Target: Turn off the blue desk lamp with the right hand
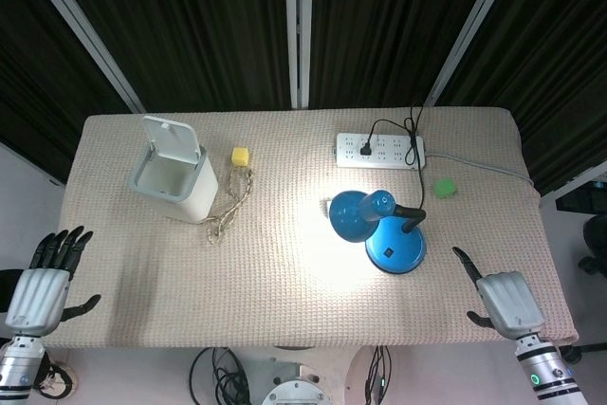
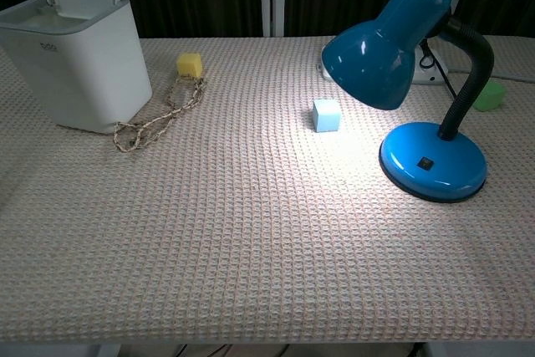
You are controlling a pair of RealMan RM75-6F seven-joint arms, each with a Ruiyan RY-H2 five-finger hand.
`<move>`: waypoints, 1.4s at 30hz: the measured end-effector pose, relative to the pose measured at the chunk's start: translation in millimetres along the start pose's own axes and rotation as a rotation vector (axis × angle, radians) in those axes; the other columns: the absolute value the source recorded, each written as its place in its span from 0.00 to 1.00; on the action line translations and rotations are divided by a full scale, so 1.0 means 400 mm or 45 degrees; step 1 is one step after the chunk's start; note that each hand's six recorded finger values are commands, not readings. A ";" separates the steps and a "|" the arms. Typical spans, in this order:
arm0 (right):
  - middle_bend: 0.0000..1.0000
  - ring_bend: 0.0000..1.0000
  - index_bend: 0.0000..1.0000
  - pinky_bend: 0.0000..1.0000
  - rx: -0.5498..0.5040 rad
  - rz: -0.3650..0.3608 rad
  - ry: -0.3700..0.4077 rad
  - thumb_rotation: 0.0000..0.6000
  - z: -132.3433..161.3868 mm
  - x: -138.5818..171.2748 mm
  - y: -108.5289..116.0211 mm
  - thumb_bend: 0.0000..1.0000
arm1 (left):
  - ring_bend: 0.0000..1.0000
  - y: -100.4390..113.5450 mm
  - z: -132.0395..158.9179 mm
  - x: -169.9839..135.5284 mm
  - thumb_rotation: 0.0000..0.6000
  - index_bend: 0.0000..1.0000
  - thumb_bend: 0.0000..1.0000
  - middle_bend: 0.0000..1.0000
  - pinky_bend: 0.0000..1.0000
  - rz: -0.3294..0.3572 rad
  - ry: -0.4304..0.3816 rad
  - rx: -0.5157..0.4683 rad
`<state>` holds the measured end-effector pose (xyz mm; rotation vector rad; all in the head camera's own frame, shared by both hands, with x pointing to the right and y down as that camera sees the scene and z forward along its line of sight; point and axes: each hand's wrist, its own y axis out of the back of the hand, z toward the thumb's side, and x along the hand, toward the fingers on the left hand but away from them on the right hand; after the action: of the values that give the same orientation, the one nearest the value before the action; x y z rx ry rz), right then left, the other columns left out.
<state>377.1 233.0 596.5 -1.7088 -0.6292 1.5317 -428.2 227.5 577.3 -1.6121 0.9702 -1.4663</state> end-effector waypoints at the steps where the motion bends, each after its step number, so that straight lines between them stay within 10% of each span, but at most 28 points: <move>1: 0.94 0.89 0.00 0.85 0.001 0.028 0.012 1.00 0.011 -0.009 -0.013 0.00 | 0.00 -0.001 -0.001 0.000 1.00 0.02 0.13 0.00 0.02 -0.001 0.002 0.000; 14: 0.94 0.90 0.00 0.86 -0.152 0.286 0.037 1.00 0.105 -0.130 -0.107 0.00 | 0.00 -0.010 -0.026 -0.002 1.00 0.02 0.13 0.00 0.02 -0.009 0.036 -0.011; 42: 0.94 0.90 0.00 0.86 -0.266 0.430 0.072 1.00 0.195 -0.213 -0.127 0.00 | 0.00 -0.006 -0.052 0.003 1.00 0.02 0.14 0.00 0.02 0.008 0.050 -0.051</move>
<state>292.4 213.6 688.3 -2.0936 -0.5032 1.6864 -448.7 227.1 581.5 -1.6128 1.0315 -1.4881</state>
